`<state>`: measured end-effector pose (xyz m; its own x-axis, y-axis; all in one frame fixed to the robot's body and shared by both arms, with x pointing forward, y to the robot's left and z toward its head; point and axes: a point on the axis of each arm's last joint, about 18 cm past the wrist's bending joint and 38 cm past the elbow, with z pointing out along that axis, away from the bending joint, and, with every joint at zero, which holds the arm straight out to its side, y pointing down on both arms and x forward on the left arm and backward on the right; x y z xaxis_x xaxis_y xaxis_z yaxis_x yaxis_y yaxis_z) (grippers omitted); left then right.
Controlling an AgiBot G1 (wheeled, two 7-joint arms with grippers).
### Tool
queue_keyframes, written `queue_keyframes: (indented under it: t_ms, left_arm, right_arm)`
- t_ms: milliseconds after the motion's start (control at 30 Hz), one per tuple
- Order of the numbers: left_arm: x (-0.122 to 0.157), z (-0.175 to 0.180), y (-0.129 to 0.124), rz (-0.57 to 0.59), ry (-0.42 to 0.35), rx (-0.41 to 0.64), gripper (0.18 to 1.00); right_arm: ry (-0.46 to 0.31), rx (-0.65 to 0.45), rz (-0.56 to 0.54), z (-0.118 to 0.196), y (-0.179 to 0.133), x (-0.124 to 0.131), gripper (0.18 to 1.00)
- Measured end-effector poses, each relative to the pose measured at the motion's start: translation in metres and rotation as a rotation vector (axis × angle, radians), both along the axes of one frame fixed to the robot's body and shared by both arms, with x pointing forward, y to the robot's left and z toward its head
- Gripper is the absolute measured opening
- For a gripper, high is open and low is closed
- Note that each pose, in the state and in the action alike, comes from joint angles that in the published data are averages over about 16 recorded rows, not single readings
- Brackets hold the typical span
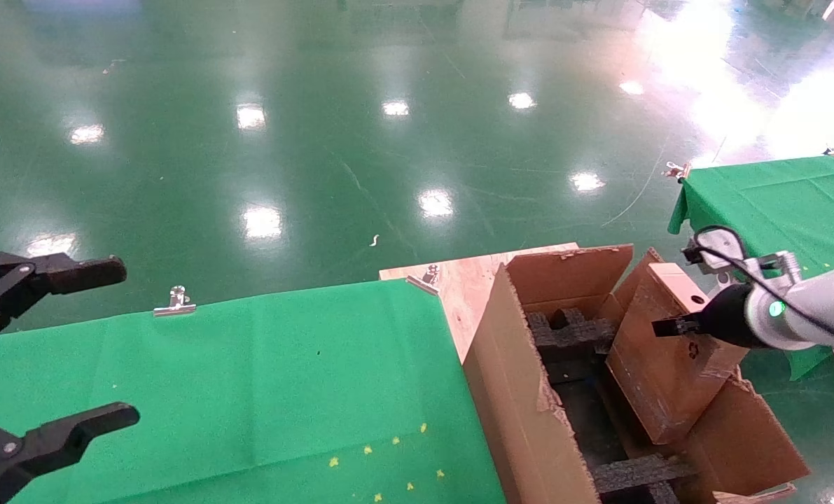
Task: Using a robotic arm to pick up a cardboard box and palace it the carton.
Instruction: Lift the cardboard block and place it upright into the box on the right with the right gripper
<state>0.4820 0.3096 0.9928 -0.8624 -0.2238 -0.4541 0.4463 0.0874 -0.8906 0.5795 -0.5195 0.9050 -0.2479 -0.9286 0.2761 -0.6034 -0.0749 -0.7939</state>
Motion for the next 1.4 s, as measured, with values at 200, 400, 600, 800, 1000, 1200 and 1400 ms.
queue_keyframes:
  t_ms: [200, 400, 600, 800, 1000, 1200, 1400]
  left_arm:
    - [0.0, 0.0, 0.0, 0.0, 0.0, 0.0, 1.001]
    - [0.0, 0.0, 0.0, 0.0, 0.0, 0.0, 1.001]
    - [0.0, 0.0, 0.0, 0.0, 0.0, 0.0, 1.001]
    - [0.0, 0.0, 0.0, 0.0, 0.0, 0.0, 1.001]
    - [0.0, 0.0, 0.0, 0.0, 0.0, 0.0, 1.001]
    - [0.0, 0.0, 0.0, 0.0, 0.0, 0.0, 1.001]
    - [0.0, 0.0, 0.0, 0.0, 0.0, 0.0, 1.001]
  right_arm:
    - [-0.009, -0.006, -0.009, -0.017, 0.005, 0.008, 0.288]
    - [0.003, 0.001, -0.012, -0.033, 0.01, 0.011, 0.288]
    - [0.019, 0.005, -0.011, -0.05, 0.015, 0.014, 0.288]
    - [0.033, 0.0, -0.008, -0.066, 0.022, 0.019, 0.288]
    - [0.049, -0.003, -0.002, -0.082, 0.028, 0.027, 0.288]
    - [0.075, 0.005, -0.001, -0.1, 0.032, 0.035, 0.288]
    - [0.109, 0.016, -0.001, -0.116, 0.033, 0.041, 0.288]
